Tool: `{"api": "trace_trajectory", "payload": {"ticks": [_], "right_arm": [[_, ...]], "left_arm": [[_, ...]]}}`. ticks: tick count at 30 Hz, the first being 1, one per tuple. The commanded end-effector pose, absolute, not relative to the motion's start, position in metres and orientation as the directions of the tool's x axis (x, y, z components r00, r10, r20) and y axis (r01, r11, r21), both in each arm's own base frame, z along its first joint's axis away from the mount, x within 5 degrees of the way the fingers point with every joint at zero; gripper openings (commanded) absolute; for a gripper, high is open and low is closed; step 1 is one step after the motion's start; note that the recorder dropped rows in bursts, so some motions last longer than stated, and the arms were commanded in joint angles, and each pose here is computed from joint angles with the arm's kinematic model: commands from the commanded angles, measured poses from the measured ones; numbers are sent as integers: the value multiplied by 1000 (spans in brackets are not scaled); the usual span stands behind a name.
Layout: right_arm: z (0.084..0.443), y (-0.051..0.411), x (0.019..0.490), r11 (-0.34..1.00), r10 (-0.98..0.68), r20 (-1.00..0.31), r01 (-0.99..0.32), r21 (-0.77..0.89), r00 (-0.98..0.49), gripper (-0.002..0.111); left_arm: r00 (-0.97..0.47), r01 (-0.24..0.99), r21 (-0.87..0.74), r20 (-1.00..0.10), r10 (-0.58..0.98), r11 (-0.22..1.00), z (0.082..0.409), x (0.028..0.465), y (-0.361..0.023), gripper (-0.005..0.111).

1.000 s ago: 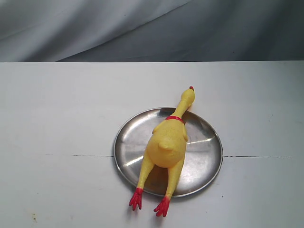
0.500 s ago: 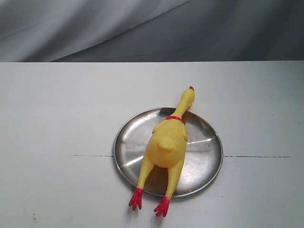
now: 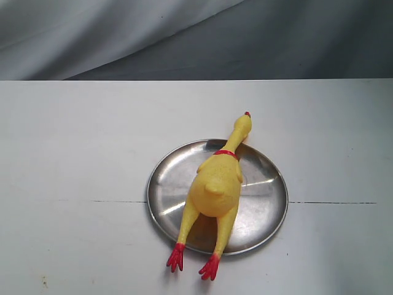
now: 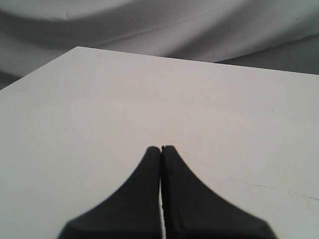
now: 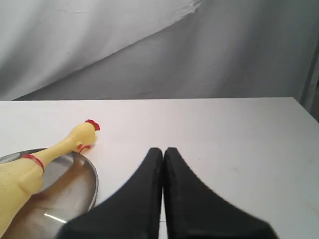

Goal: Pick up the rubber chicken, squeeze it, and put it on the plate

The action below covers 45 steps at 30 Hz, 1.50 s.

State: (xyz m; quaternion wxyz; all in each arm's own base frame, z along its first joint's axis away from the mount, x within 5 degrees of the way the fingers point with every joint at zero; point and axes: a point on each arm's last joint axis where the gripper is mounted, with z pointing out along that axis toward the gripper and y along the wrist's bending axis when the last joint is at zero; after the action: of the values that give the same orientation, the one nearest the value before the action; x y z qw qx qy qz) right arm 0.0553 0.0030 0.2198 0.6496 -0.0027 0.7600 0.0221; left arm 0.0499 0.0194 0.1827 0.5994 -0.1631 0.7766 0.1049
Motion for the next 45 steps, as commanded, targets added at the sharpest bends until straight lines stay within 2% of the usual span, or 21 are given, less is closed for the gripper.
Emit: {"api": "trace_trajectory", "payload": {"ticks": [1, 9, 16, 45], "right_arm": [[201, 1, 58, 999, 35, -988, -1, 36, -149, 0], [192, -1, 56, 999, 40, -989, 34, 36, -145, 0], [183, -1, 54, 999, 7, -969, 32, -1, -247, 0], [182, -1, 53, 999, 8, -966, 32, -1, -257, 0]], "left_arm": [[-214, -377, -41, -968, -130, 926, 183, 50, 19, 0], [-214, -377, -41, -968, -130, 926, 183, 50, 19, 0], [-214, -377, -41, -968, -130, 926, 183, 50, 19, 0], [-214, -377, -41, -968, -130, 926, 183, 50, 19, 0]]}}
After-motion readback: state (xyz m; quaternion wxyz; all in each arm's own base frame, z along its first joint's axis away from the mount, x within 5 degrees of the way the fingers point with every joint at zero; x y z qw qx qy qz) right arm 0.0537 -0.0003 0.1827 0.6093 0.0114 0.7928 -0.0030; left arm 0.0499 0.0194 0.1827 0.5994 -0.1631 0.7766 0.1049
